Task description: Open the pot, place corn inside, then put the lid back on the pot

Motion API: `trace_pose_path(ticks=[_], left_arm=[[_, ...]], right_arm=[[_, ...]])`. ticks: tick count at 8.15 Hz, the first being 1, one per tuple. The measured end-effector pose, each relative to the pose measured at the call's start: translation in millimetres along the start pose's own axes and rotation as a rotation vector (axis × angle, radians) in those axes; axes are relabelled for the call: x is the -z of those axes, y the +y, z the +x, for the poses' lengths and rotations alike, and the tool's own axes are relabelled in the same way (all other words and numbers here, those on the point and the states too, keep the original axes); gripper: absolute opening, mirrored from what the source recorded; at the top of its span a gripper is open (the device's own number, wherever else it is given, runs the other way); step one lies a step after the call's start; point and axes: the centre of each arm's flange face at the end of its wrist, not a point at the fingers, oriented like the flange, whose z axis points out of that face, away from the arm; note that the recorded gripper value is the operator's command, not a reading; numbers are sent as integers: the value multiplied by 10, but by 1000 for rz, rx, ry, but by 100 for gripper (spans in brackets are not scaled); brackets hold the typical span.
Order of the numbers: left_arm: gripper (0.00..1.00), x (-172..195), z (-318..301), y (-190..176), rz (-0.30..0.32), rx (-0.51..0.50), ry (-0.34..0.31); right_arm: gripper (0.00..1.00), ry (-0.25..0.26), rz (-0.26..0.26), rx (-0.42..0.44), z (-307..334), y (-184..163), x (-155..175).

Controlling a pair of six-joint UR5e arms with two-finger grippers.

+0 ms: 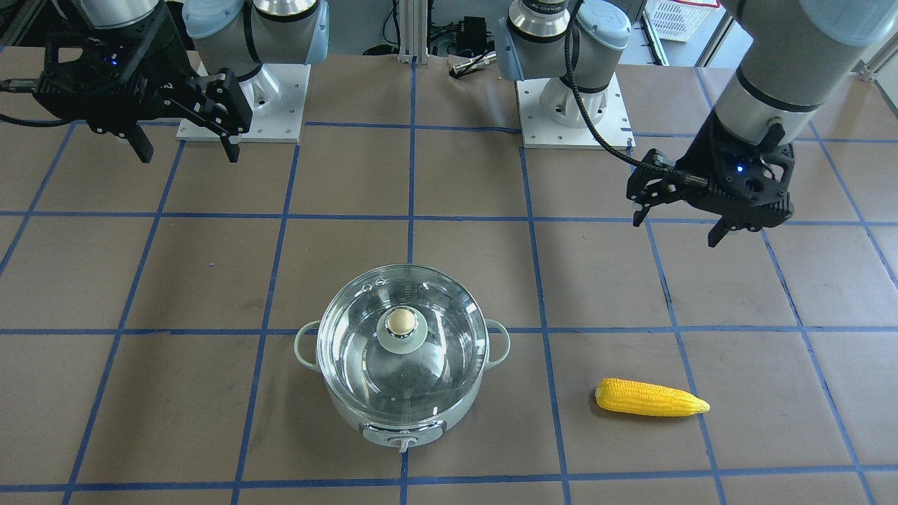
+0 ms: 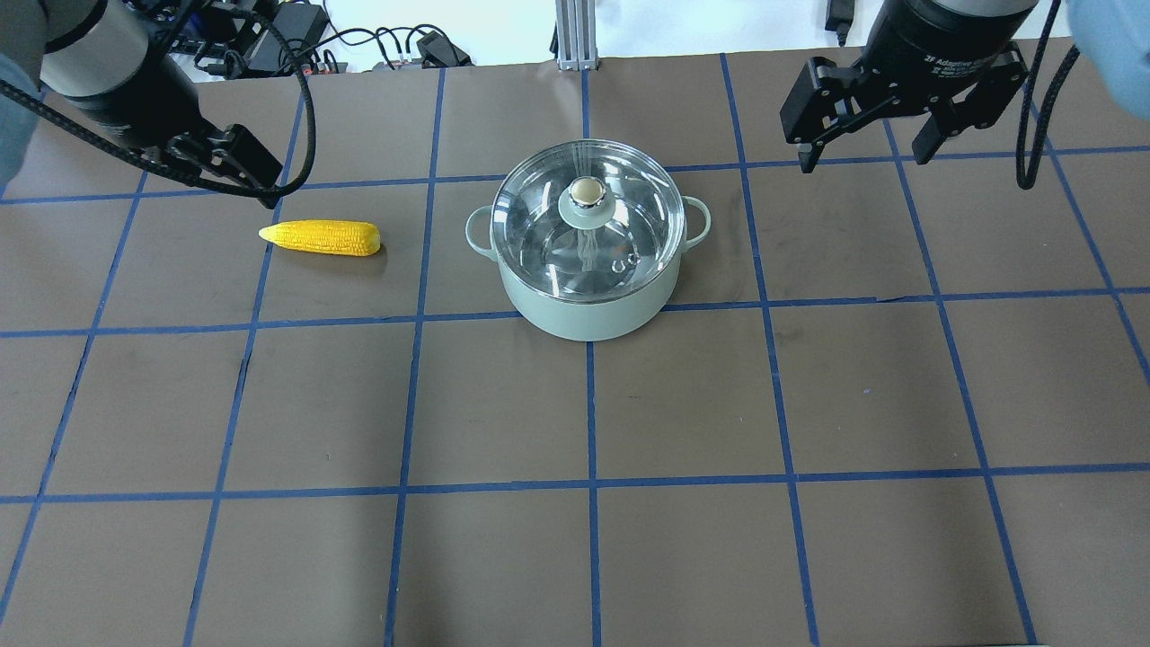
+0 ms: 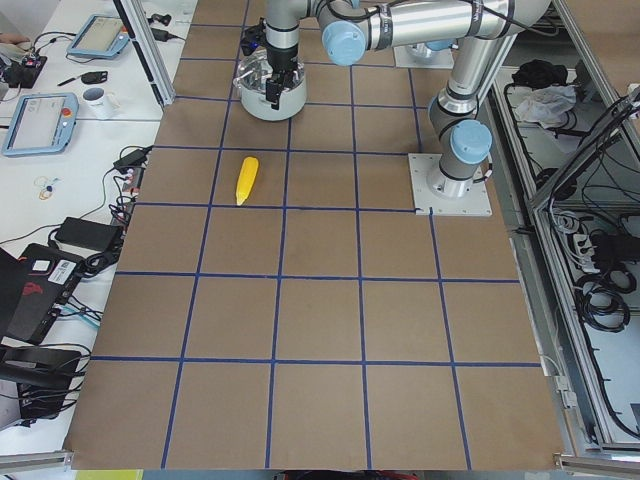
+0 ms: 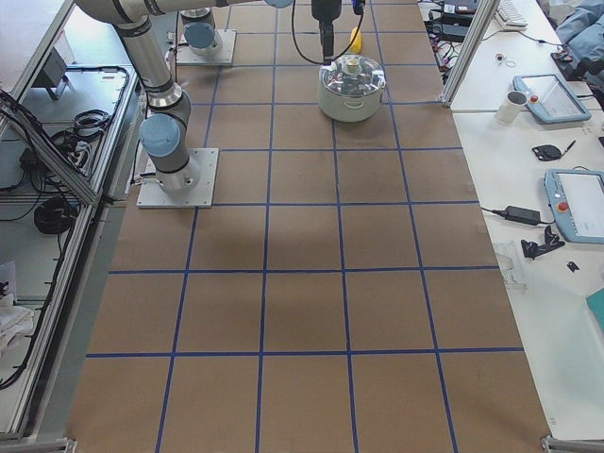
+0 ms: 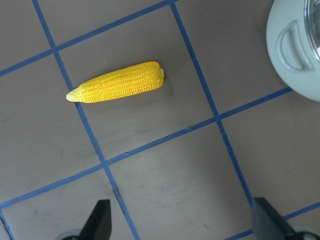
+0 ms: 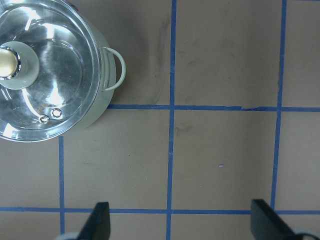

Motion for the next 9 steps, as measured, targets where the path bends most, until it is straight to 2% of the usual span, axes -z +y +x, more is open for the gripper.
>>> trace_pose_path(ticks=[1, 4, 5, 6, 9], left_arm=[[100, -33, -219, 17, 7, -128, -12], [100, -243, -663, -139, 11, -539, -163], [100, -375, -741, -212, 0, -638, -179], [100, -537, -799, -283, -11, -709, -177], [100, -1228, -965, -490, -57, -820, -114]], right_arm=[[100, -1, -1, -1, -1, -3, -4], [100, -2, 4, -6, -14, -26, -28], [100, -5, 7, -6, -22, -40, -38], [100, -19, 15, -6, -44, -81, -64], [100, -96, 108, -29, -267, -381, -220]])
